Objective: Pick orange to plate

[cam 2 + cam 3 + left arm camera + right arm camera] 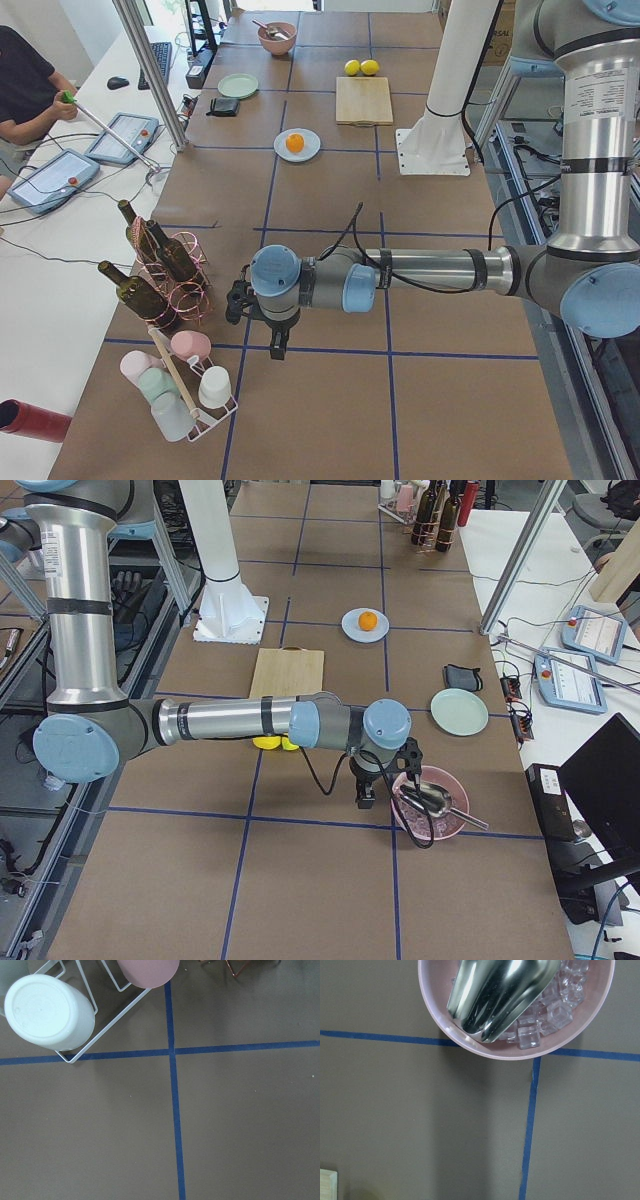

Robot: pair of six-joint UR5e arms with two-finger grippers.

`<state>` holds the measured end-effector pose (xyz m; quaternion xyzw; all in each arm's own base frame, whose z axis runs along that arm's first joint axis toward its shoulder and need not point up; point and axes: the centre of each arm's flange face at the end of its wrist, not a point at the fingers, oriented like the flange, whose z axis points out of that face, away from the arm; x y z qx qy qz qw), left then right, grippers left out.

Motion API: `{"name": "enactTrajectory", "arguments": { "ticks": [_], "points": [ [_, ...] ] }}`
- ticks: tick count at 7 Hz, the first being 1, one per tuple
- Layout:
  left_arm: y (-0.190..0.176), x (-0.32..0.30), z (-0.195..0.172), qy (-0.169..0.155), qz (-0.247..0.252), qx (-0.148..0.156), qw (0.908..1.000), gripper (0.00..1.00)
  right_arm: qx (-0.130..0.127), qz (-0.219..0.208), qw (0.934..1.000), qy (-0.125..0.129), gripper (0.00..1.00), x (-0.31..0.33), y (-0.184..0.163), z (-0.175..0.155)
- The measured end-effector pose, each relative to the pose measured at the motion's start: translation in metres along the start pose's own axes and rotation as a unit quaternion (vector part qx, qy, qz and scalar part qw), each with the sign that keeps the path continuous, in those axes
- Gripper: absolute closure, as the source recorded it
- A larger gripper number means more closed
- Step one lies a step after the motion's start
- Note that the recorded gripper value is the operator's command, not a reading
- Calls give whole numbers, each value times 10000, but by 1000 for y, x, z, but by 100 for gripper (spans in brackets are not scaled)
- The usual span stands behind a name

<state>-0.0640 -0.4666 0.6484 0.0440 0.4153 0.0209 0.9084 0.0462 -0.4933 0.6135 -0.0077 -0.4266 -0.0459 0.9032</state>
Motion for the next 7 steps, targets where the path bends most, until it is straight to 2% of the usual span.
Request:
{"name": "enactTrajectory", "arguments": {
  "ticks": [7],
  "points": [
    [0,-3,3,1,-34,-29,10000,0,25,-15,10000,-5,0,-2,-2,-2]
  ]
}}
